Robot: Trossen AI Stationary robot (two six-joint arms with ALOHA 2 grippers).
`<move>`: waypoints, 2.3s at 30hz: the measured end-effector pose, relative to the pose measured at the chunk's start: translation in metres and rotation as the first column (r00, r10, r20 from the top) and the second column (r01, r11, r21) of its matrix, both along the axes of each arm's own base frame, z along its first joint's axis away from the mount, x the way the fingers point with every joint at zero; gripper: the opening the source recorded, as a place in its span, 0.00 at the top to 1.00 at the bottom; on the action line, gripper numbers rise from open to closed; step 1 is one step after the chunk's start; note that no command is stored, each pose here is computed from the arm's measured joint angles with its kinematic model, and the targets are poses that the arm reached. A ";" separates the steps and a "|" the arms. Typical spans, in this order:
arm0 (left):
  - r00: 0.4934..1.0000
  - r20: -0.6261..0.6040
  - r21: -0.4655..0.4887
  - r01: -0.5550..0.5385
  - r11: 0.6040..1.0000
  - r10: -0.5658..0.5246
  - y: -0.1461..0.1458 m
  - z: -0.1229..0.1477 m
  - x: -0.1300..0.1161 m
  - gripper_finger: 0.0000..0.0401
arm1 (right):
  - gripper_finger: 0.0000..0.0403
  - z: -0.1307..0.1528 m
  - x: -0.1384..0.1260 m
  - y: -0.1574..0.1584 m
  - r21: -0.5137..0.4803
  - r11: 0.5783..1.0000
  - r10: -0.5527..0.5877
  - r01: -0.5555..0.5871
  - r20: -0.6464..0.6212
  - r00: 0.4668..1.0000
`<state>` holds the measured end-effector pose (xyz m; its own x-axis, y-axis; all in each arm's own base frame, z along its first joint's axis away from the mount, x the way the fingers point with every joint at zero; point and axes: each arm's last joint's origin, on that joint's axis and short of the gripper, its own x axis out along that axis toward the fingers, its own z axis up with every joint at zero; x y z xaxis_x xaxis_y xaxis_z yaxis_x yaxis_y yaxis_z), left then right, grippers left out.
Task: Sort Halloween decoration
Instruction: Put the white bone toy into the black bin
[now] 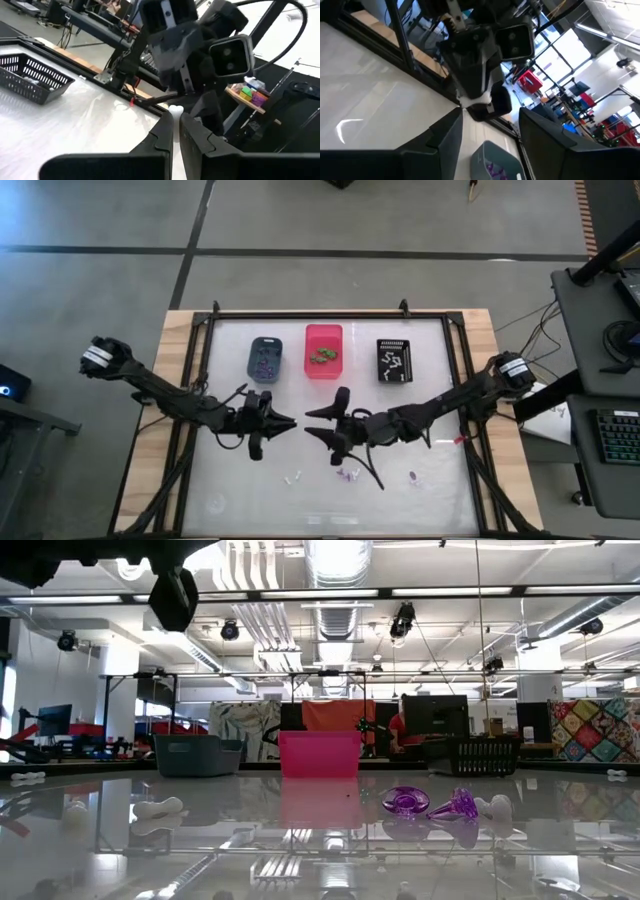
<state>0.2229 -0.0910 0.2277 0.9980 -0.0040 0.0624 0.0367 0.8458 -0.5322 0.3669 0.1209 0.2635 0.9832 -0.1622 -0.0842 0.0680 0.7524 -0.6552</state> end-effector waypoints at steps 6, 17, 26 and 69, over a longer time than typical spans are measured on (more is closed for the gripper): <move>0.999 0.025 -0.023 -0.021 1.000 0.022 0.000 -0.001 0.003 1.00 | 0.53 0.007 0.003 0.002 -0.020 0.999 0.026 -0.027 -0.024 0.999; 0.996 0.073 -0.042 -0.042 0.998 0.045 -0.001 -0.007 0.011 1.00 | 0.53 0.007 0.005 -0.002 -0.032 0.999 0.035 -0.036 -0.029 0.999; 0.993 0.107 -0.058 -0.047 0.997 0.053 -0.003 -0.009 0.021 1.00 | 0.53 0.004 0.005 -0.004 -0.043 0.999 0.030 -0.033 -0.059 0.998; 0.995 0.099 -0.053 -0.024 0.998 0.029 -0.002 -0.009 0.025 1.00 | 0.73 0.005 0.005 -0.004 -0.155 0.987 0.038 -0.050 -0.080 0.996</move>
